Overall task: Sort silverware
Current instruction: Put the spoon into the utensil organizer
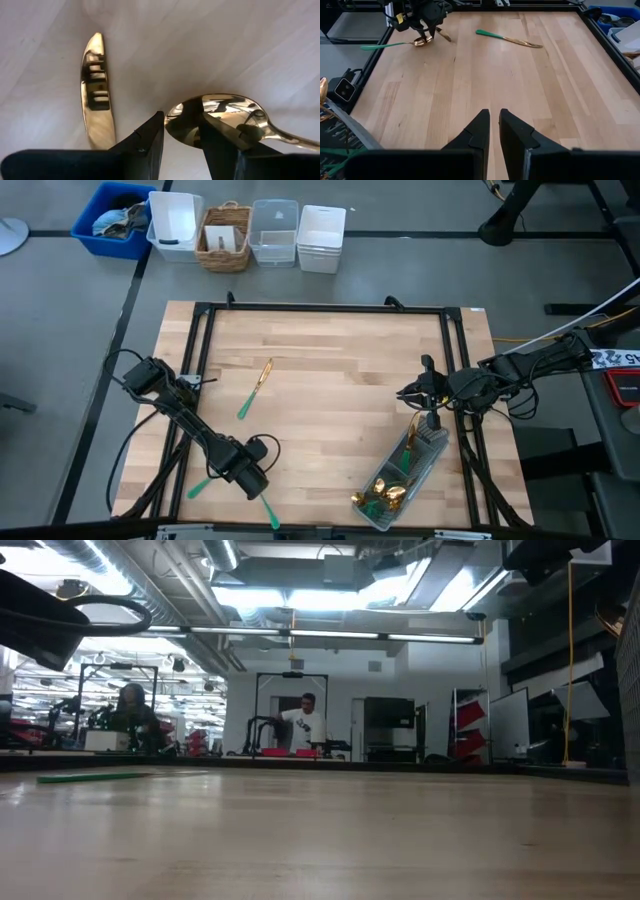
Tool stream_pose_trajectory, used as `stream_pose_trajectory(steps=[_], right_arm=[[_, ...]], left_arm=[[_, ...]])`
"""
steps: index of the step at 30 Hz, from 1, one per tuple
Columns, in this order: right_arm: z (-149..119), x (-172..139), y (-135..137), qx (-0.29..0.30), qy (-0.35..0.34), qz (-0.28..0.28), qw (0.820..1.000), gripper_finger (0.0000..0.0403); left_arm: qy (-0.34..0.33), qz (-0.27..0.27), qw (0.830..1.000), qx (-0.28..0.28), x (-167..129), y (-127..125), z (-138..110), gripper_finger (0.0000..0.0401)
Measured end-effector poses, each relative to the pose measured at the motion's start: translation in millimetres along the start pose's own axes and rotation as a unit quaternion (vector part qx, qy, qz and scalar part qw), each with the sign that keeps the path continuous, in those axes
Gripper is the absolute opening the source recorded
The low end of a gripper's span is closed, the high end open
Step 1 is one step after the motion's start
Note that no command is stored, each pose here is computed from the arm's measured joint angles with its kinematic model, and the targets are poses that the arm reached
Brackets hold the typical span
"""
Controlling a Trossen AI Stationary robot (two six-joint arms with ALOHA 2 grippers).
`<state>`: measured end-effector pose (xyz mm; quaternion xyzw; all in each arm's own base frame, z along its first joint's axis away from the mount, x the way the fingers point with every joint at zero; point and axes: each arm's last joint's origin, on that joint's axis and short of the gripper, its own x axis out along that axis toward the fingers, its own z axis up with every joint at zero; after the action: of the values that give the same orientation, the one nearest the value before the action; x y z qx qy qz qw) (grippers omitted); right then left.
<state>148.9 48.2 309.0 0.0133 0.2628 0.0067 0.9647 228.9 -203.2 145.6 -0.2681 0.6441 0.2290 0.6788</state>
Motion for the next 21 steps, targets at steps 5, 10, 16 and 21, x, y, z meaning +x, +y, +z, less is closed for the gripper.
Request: stream_pose_trajectory(steps=[5,10,16,21], right_arm=[[0,0,0,0.000,0.000,0.000,1.000,0.0044],[0,0,0,0.000,-0.001,0.000,1.000,0.0044],[1,0,0,0.001,-0.003,0.001,1.000,0.0044],[1,0,0,0.001,-0.003,0.001,1.000,0.0044]], left_arm=[[0.000,0.000,1.000,-0.028,0,0,0,0.0114],[0.000,0.000,0.998,-0.070,0,0,0,0.0114],[-0.001,0.001,0.986,-0.164,0,1,8,0.0114],[-0.008,0.000,0.976,-0.216,0,3,16,0.0114]])
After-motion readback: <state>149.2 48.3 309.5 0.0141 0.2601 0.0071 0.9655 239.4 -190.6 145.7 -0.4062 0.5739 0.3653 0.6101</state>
